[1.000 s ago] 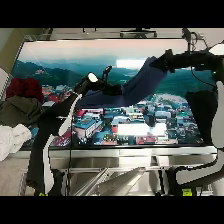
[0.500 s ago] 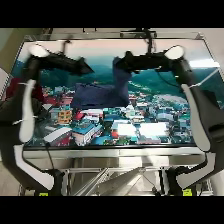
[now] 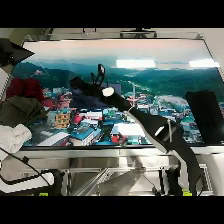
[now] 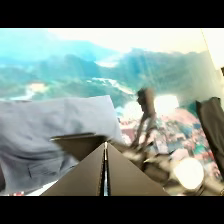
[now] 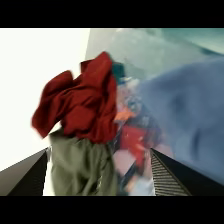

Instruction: Fold the shirts.

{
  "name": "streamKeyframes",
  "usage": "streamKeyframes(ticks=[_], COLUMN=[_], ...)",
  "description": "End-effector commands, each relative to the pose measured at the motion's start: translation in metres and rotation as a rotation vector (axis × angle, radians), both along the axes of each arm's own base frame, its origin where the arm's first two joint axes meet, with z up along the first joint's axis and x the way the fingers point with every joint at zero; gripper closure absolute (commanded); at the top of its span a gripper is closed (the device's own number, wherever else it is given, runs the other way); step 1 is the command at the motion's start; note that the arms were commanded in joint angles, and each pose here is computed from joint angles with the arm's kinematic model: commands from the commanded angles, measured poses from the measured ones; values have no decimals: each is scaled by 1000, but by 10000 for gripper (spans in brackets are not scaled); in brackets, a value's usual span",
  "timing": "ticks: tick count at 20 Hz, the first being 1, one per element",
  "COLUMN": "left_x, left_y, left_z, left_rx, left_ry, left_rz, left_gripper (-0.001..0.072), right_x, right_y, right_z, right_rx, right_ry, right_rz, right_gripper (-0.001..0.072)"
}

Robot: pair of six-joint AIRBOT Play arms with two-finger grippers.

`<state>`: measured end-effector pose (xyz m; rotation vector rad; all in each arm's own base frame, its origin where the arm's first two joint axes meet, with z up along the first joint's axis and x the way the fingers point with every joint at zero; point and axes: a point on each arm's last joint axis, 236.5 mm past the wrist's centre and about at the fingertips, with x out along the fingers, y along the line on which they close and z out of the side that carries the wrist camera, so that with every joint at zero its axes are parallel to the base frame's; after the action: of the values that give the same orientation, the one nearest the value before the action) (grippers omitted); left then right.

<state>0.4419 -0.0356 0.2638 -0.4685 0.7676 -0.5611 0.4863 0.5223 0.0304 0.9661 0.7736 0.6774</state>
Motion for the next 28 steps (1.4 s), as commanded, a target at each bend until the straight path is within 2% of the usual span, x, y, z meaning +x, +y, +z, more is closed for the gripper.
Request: streamKeyframes(ticks=[1,2,3,4,5,6,7,8,9,11,12,13,14,15,16,19,24,28], left_x=[-8,-9,-10,-11,-12,-14,-16,-19,-21,-26,-27,-26,-27,-27,-26,-27,-30,-29], left_y=[11,10,10,9,9,8,6,5,4,1,1,1,1,2,2,2,0,0], left_z=[-8,-15,-22,-27,-30,-33,-34,-35,-36,-38,-38,-38,-38,-38,-38,-39,-40,-40], left_rx=[11,6,1,-3,-5,-6,-7,-6,-4,-3,-2,-1,-1,-1,-1,0,6,15], left_ry=[-20,-6,11,24,36,46,54,62,67,84,85,83,83,83,83,85,89,77], left_rz=[39,38,34,32,26,19,12,2,-9,-29,-31,-31,-31,-31,-30,-31,-49,-56], left_gripper=[685,684,685,685,685,685,685,685,685,685,685,685,685,686,685,685,685,685], right_x=[-12,-12,-11,-11,-11,-11,-11,-8,-5,0,1,2,4,7,11,17,7,1], right_y=[20,17,13,4,-7,-23,-44,-72,-100,-168,-199,-228,-250,-267,-278,-283,-257,-228], right_z=[-14,-2,13,31,48,65,76,81,80,61,46,27,10,-9,-25,-68,-116,-119], right_rx=[-44,-35,-7,20,39,61,76,59,11,-164,-256,-338,-392,-438,-468,-477,-385,-335], right_ry=[-57,-91,-105,-138,-170,-187,-167,-136,-103,-12,41,115,178,235,282,357,469,444], right_rz=[13,63,110,174,235,300,350,388,413,435,428,413,392,356,328,309,347,385], right_gripper=[14,17,105,379,556,633,692,692,692,693,692,641,325,43,22,22,18,18])
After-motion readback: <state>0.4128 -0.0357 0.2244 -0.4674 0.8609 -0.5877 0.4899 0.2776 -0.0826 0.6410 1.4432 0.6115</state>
